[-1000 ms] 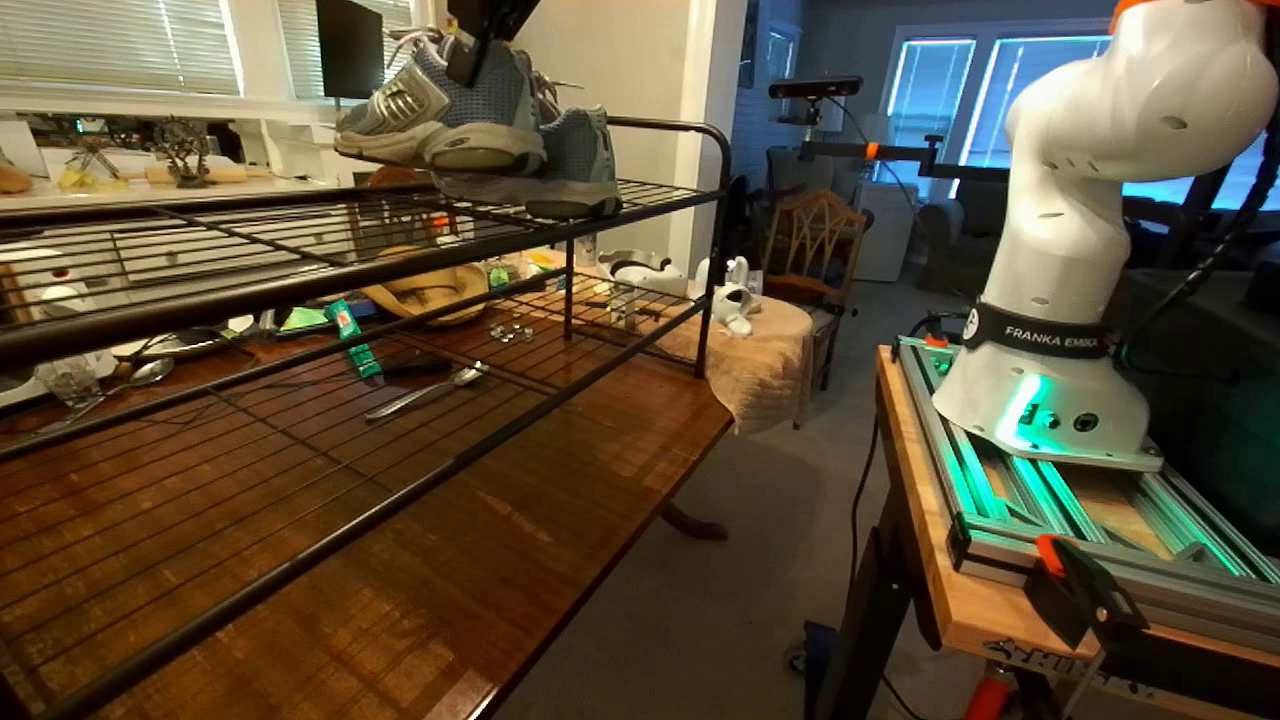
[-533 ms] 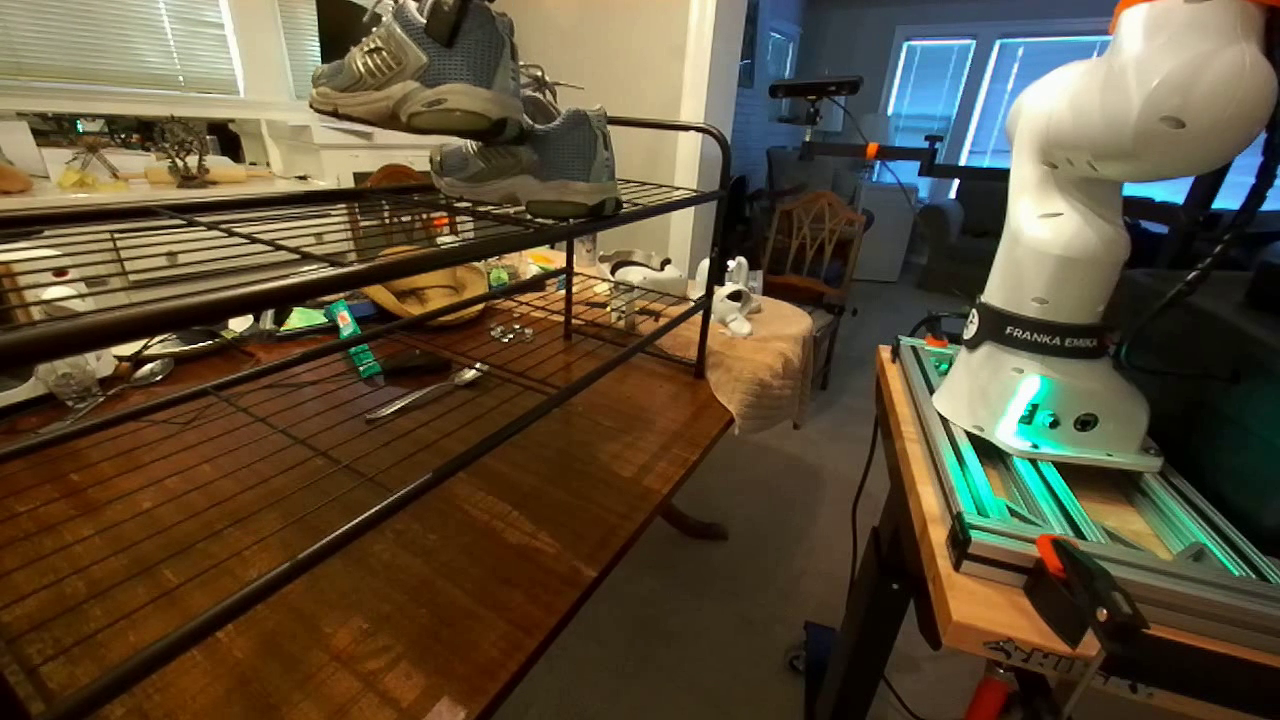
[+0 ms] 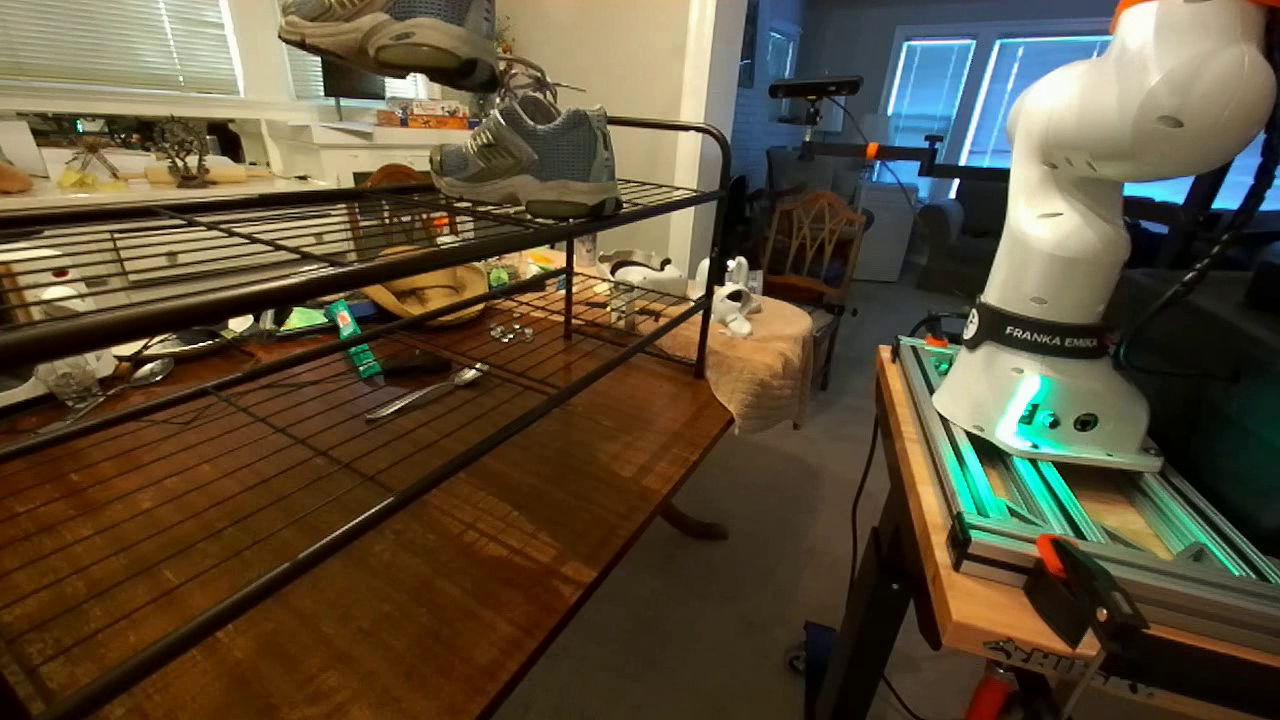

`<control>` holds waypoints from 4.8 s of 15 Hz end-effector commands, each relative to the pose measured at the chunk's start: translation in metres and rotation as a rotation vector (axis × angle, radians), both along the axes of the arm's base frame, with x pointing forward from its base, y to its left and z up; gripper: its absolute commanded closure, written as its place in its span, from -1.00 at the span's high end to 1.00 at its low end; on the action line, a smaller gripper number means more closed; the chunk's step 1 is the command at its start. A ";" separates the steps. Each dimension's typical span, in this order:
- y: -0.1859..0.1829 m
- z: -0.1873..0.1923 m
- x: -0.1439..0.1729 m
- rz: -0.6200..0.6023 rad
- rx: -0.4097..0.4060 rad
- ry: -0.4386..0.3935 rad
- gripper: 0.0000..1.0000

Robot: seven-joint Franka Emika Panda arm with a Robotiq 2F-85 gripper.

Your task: Move the shoe on the left to the right side of the other shoe

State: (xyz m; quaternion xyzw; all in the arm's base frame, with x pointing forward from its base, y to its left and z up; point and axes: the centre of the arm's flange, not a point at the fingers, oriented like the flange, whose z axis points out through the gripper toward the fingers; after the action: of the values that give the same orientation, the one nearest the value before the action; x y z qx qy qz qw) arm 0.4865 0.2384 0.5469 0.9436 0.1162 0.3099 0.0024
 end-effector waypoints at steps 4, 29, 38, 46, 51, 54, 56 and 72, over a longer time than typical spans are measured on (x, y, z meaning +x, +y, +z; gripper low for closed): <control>-0.017 0.038 -0.006 -0.014 -0.040 -0.048 -0.95; -0.118 0.026 -0.084 -0.217 -0.095 0.150 -0.95; -0.152 -0.016 -0.097 -0.202 0.053 0.186 -0.95; -0.155 -0.044 -0.088 -0.047 0.053 0.215 -0.95; -0.161 -0.049 -0.089 0.030 -0.011 0.219 -0.95; -0.165 -0.048 -0.091 0.053 -0.034 0.223 -0.95; -0.166 -0.045 -0.092 0.062 -0.046 0.216 -0.95; -0.175 -0.073 -0.104 0.027 -0.094 0.234 -0.95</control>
State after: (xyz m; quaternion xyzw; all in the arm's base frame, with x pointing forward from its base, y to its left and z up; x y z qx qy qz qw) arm 0.3919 0.0634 0.4832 0.9713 0.1466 0.1854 0.0257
